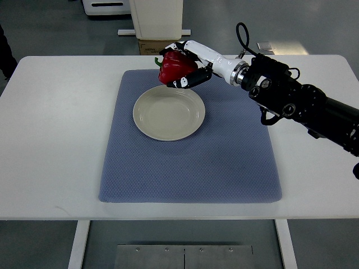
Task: Place red pepper on plate with right hand
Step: 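Lift the red pepper with the right hand and carry it over the plate, then lower the pepper onto the cream plate and open the right hand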
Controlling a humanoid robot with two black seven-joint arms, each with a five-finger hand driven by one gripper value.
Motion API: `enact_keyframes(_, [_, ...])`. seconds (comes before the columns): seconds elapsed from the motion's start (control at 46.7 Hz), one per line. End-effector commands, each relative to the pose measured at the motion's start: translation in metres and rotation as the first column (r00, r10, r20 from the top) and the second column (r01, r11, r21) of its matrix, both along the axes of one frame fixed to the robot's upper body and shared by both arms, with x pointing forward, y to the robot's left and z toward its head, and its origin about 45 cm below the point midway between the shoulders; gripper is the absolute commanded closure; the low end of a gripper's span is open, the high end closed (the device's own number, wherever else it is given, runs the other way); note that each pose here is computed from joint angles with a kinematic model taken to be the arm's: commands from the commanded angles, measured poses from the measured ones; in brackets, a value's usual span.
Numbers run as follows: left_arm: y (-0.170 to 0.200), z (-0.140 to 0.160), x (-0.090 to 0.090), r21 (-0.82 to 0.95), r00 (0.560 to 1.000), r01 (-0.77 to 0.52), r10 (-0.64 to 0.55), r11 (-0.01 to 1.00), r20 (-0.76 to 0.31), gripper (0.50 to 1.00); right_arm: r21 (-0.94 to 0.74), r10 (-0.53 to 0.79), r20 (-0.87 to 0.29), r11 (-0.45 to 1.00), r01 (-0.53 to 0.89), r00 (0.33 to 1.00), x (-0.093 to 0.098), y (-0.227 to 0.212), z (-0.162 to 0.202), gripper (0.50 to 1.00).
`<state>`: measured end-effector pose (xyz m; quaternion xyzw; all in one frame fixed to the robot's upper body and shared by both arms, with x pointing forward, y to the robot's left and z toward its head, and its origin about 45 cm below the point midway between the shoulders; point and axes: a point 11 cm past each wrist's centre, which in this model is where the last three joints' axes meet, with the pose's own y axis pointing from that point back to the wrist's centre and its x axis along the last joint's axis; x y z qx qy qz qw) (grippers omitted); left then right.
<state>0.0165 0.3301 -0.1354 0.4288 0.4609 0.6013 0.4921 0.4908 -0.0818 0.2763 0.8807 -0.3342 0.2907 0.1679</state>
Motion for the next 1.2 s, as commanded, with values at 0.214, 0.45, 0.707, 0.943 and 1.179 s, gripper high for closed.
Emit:
enact_keyframes(0.214, [0.0, 0.0, 0.001, 0.0, 1.0, 0.0, 0.0, 1.0, 0.001, 0.5, 0.017, 0.056, -0.052, 0.998, -0.055, 0.997, -0.018, 0.015, -0.018, 1.0])
enact_keyframes(0.45, [0.0, 0.0, 0.001, 0.0, 1.0, 0.0, 0.0, 1.0, 0.001, 0.5, 0.012, 0.064, -0.095, 0.998, -0.063, 0.993, -0.029, 0.013, -0.04, 1.0])
enact_keyframes(0.707, [0.0, 0.0, 0.0, 0.0, 1.0, 0.0, 0.0, 1.0, 0.0, 0.5, -0.045, 0.045, -0.136, 0.998, -0.051, 0.99, -0.037, 0.003, -0.07, 1.0])
enact_keyframes(0.943, [0.0, 0.0, 0.001, 0.0, 1.0, 0.0, 0.0, 1.0, 0.001, 0.5, -0.065, 0.014, -0.149, 0.998, -0.024, 0.989, -0.04, -0.003, -0.082, 1.0])
enact_keyframes(1.179, [0.0, 0.0, 0.0, 0.0, 1.0, 0.0, 0.0, 1.0, 0.0, 0.5, -0.071, -0.026, -0.121, 0.997, 0.017, 0.992, -0.038, -0.007, -0.084, 0.93])
